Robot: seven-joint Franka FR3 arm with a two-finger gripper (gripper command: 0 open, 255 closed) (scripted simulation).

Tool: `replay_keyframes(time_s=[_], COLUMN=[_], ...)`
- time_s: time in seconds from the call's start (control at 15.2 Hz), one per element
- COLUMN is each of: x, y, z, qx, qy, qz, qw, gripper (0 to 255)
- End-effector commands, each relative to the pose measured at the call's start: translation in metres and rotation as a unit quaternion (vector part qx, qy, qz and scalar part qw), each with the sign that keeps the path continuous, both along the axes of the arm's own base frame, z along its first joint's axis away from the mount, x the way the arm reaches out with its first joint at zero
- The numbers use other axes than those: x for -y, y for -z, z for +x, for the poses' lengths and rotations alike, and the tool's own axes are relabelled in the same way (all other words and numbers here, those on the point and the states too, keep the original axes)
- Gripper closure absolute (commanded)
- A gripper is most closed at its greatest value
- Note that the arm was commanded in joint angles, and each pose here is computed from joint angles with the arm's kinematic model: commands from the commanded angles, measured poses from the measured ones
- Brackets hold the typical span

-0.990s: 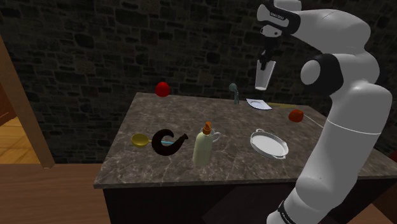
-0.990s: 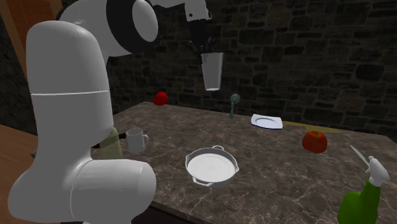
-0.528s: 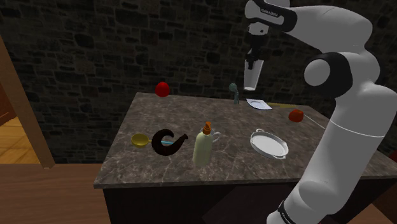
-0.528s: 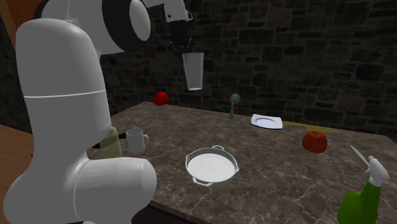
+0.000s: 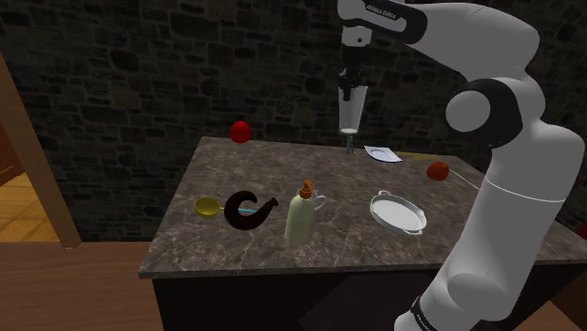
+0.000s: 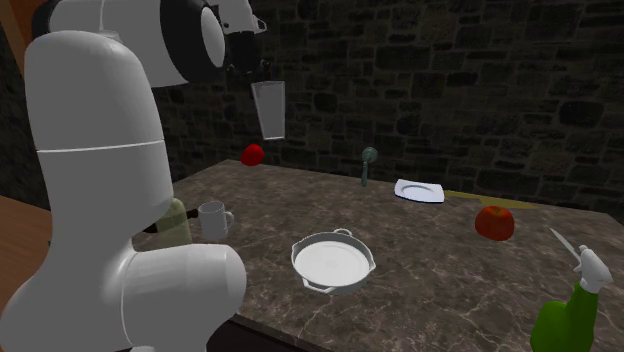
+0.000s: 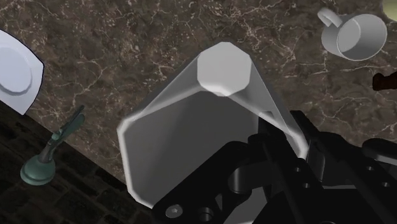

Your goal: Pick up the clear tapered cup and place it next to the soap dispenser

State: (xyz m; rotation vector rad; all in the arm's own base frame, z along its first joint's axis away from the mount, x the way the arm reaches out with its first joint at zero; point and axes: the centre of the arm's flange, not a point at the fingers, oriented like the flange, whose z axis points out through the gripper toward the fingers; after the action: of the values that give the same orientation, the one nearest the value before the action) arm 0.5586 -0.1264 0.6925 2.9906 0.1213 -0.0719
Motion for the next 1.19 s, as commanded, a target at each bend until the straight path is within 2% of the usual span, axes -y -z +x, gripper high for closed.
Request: replay_keyframes(time_s=[0.0, 0.59, 1.12], x=[-0.025, -0.142, -0.142], y=[0.000, 0.000, 0.042], z=[0.007, 0.048, 0.048], qx=[0.000, 0.000, 0.000], qy=[0.001, 0.001, 0.001], qz=[0.000, 0.000, 0.000], qw=[1.0000, 1.0000, 1.0000], gripper=[255, 255, 255])
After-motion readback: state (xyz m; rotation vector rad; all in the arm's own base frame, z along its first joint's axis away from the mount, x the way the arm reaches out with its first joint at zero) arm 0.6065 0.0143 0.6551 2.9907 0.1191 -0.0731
